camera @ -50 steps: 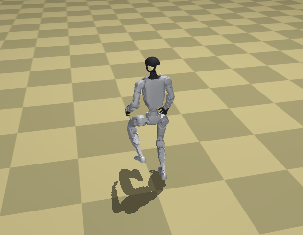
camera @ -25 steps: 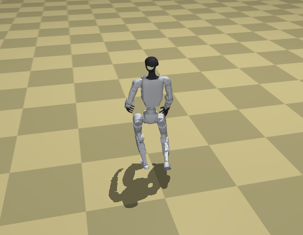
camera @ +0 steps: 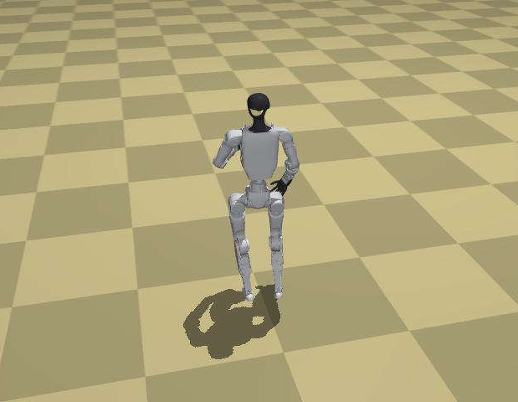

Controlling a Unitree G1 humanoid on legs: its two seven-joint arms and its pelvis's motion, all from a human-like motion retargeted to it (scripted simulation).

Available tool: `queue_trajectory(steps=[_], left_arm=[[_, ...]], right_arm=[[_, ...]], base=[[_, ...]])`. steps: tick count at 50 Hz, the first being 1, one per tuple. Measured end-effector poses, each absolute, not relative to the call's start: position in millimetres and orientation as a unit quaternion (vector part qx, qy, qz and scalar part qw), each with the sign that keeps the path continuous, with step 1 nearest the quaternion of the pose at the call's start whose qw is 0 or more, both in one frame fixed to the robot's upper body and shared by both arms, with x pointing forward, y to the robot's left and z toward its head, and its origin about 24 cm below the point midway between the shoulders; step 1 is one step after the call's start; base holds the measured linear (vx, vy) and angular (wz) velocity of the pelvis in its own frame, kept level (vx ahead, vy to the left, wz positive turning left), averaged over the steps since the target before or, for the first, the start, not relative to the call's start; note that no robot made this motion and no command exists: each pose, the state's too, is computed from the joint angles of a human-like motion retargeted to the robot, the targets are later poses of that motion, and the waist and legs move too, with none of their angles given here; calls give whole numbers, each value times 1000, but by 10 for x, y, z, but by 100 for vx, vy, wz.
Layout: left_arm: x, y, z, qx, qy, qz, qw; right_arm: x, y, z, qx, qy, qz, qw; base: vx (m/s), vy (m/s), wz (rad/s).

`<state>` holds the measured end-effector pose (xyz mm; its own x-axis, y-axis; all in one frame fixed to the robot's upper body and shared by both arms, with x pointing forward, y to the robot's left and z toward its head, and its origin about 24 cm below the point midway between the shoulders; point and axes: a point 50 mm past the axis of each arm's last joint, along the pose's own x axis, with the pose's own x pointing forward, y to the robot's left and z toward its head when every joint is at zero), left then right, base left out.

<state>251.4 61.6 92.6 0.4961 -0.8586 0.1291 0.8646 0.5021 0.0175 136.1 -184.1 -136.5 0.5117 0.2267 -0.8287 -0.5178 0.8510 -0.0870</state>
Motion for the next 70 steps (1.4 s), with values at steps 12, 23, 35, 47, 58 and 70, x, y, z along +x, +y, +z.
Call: queue_trajectory(steps=[12, 23, 35, 47, 58, 70], left_arm=[[2186, 160, 1952, -159, -235, -604, 745], [2004, 48, 2292, -231, -273, -635, 684], [1954, -18, 2329, -245, -265, -658, 661], [2179, -121, 1809, -188, -176, -633, 730], [2363, 13, 1068, -104, -65, -573, 811], [2390, 187, 666, -63, -8, -525, 849]], right_arm=[[1243, -1860, -1443, -195, 475, 253, 820], [1303, -1852, -1425, -189, 468, 237, 830], [1367, -1816, -1409, -202, 460, 253, 826], [1440, -1776, -1396, -236, 451, 284, 812], [1545, -1711, -1354, -256, 429, 305, 811], [1668, -1652, -1294, -280, 402, 324, 809]], base=[[3, -3, -22], [3, -1, -21], [1, 0, -21], [0, 0, -19], [0, 0, -21], [0, -1, -21]])
